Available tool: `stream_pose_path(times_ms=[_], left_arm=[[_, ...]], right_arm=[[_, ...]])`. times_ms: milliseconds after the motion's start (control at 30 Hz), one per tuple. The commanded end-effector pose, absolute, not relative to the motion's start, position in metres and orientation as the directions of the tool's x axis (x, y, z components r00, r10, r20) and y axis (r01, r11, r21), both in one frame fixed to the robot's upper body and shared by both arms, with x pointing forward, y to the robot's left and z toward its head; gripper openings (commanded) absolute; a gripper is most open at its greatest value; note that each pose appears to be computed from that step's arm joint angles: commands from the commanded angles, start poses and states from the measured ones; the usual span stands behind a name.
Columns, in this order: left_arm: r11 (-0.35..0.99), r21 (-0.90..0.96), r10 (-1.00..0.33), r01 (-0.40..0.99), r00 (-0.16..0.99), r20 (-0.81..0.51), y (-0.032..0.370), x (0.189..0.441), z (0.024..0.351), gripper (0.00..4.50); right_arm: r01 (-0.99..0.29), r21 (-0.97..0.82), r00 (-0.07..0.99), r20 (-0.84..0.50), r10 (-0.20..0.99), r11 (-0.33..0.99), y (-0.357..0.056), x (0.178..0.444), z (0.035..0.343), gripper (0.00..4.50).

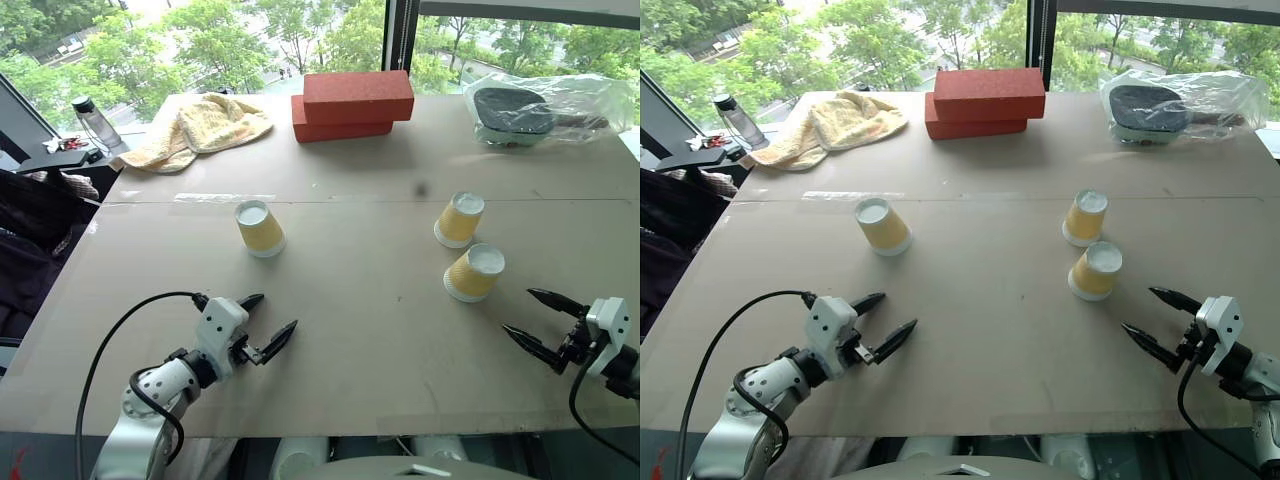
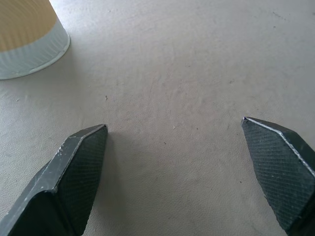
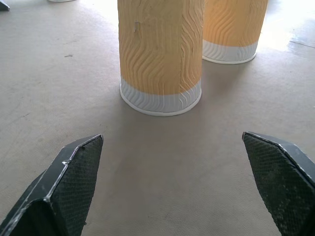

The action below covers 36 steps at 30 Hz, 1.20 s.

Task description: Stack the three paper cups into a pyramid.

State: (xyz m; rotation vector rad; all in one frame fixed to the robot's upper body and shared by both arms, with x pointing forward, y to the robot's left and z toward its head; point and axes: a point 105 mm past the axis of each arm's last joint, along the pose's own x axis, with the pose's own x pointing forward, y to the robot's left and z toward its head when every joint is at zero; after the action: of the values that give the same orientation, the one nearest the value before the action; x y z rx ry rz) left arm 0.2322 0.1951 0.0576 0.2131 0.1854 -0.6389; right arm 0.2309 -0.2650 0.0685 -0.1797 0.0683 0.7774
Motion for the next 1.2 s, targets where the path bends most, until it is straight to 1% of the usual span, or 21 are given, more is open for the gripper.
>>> stream_pose_path(times_ms=[33, 167, 300, 400, 467, 600, 800, 900, 1000, 1200], left_arm=[[0.780, 0.173, -0.566, 0.601, 0.796, -0.213, 0.203, 0.236, 0.068, 4.50], [0.740, 0.161, -0.631, 0.653, 0.757, -0.171, 0.196, 0.238, 0.085, 4.50], [0.654, 0.164, -0.725, 0.739, 0.674, -0.144, 0.184, 0.238, 0.111, 4.50], [0.579, 0.206, -0.778, 0.789, 0.610, -0.152, 0.178, 0.239, 0.131, 4.50], [0.529, 0.241, -0.802, 0.814, 0.572, -0.174, 0.175, 0.239, 0.140, 4.50], [0.466, 0.264, -0.839, 0.845, 0.516, -0.172, 0.170, 0.240, 0.158, 4.50], [0.384, 0.280, -0.876, 0.880, 0.443, -0.192, 0.161, 0.239, 0.177, 4.50], [0.357, 0.283, -0.884, 0.890, 0.420, -0.204, 0.158, 0.238, 0.182, 4.50], [0.342, 0.293, -0.891, 0.893, 0.407, -0.199, 0.155, 0.240, 0.188, 4.50], [0.318, 0.306, -0.902, 0.897, 0.386, -0.195, 0.150, 0.244, 0.195, 4.50]], right_arm=[[-0.696, -0.170, 0.715, -0.077, 0.695, 0.698, -0.263, 0.235, 0.084, 4.47], [-0.691, -0.181, 0.719, -0.067, 0.692, 0.700, -0.258, 0.241, 0.090, 4.47], [-0.684, -0.167, 0.721, -0.003, 0.693, 0.710, -0.248, 0.252, 0.104, 4.47], [-0.687, -0.150, 0.714, 0.045, 0.699, 0.711, -0.235, 0.260, 0.115, 4.47], [-0.672, -0.129, 0.727, 0.073, 0.682, 0.730, -0.229, 0.268, 0.122, 4.47], [-0.661, -0.071, 0.739, 0.111, 0.664, 0.747, -0.216, 0.276, 0.129, 4.47], [-0.620, -0.030, 0.773, 0.148, 0.617, 0.784, -0.197, 0.276, 0.137, 4.47], [-0.571, -0.042, 0.808, 0.147, 0.570, 0.820, -0.190, 0.275, 0.137, 4.47], [-0.558, -0.027, 0.819, 0.147, 0.555, 0.830, -0.179, 0.269, 0.133, 4.47], [-0.482, -0.055, 0.866, 0.126, 0.485, 0.875, -0.177, 0.273, 0.124, 4.47]])
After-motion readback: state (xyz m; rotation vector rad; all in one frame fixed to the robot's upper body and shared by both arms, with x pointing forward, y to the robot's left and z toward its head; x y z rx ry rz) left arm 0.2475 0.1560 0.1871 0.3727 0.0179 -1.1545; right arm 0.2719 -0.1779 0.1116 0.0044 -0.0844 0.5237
